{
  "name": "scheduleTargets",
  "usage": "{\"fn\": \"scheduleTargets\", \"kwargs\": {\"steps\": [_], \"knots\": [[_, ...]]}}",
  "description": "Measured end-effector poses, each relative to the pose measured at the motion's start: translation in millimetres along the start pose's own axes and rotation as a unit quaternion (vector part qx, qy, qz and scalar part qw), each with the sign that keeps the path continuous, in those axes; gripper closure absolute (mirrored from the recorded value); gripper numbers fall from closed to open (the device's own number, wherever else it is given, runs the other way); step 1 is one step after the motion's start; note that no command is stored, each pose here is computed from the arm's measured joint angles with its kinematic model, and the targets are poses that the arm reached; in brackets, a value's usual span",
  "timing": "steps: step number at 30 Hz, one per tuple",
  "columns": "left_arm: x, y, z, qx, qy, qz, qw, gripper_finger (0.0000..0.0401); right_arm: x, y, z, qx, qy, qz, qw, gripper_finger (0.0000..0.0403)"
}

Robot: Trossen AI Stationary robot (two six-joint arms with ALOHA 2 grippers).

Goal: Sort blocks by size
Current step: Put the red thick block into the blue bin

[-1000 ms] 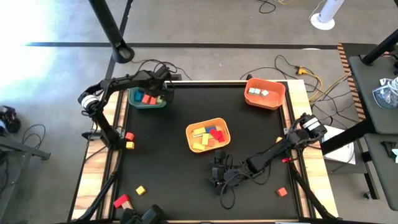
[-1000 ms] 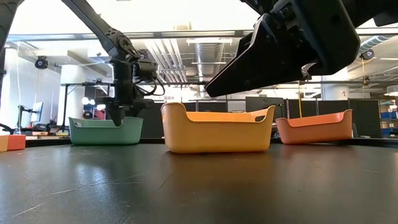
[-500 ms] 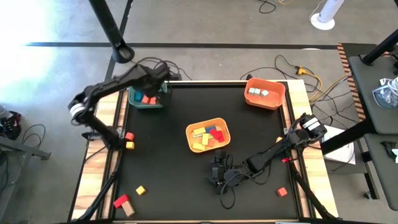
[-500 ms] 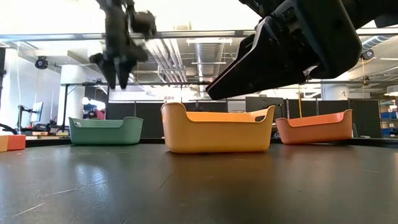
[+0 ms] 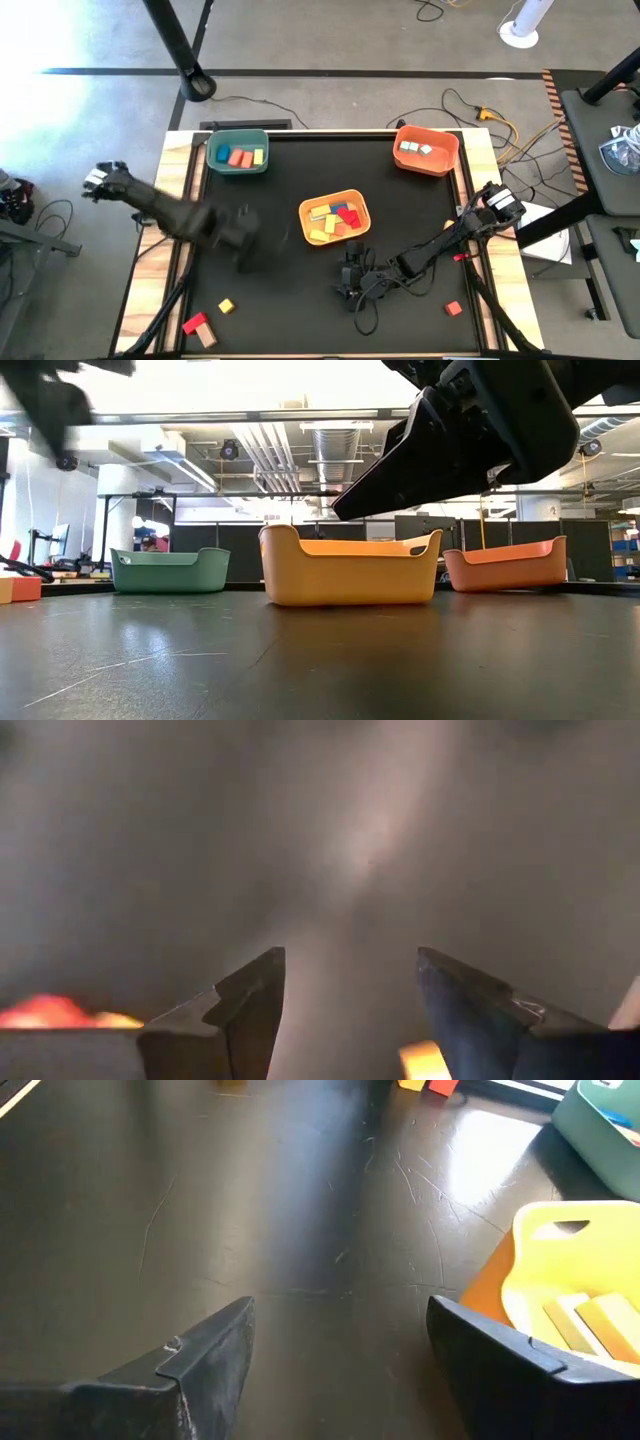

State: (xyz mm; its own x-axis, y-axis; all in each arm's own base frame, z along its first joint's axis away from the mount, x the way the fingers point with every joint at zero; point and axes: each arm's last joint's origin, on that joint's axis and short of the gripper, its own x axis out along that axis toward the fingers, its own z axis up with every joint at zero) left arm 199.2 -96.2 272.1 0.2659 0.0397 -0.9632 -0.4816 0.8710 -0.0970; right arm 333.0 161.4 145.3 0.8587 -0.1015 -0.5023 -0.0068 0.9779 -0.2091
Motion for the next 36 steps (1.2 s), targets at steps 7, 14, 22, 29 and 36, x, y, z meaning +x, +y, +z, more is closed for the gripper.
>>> {"fn": "scheduleTargets", "kwargs": {"steps": [7,14,22,29,36], "knots": [[18.4,-52.5,-88.5,-0.001,0.106,-0.053,0.993,0.0191,0.6,-0.9,4.1,0.008,-0.018,0.000,1.000,0.0115],[38.3,-77.2,-128.6,-0.044,0.207,-0.036,0.977,0.0201,1.0,-1.7,5.8,0.011,-0.026,-0.001,1.000,0.0097],[57.7,-82.5,-134.4,-0.062,0.314,0.011,0.947,0.0209,0.9,-1.9,4.0,0.009,-0.023,-0.001,1.000,0.0086],[73.8,-85.5,-135.1,-0.058,0.385,0.037,0.921,0.0181,0.9,-2.0,2.6,0.007,-0.021,-0.001,1.000,0.0091],[94.0,-88.1,-141.7,-0.004,0.426,0.050,0.903,0.0130,0.9,-2.1,2.3,0.007,-0.020,-0.001,1.000,0.0102]]}}
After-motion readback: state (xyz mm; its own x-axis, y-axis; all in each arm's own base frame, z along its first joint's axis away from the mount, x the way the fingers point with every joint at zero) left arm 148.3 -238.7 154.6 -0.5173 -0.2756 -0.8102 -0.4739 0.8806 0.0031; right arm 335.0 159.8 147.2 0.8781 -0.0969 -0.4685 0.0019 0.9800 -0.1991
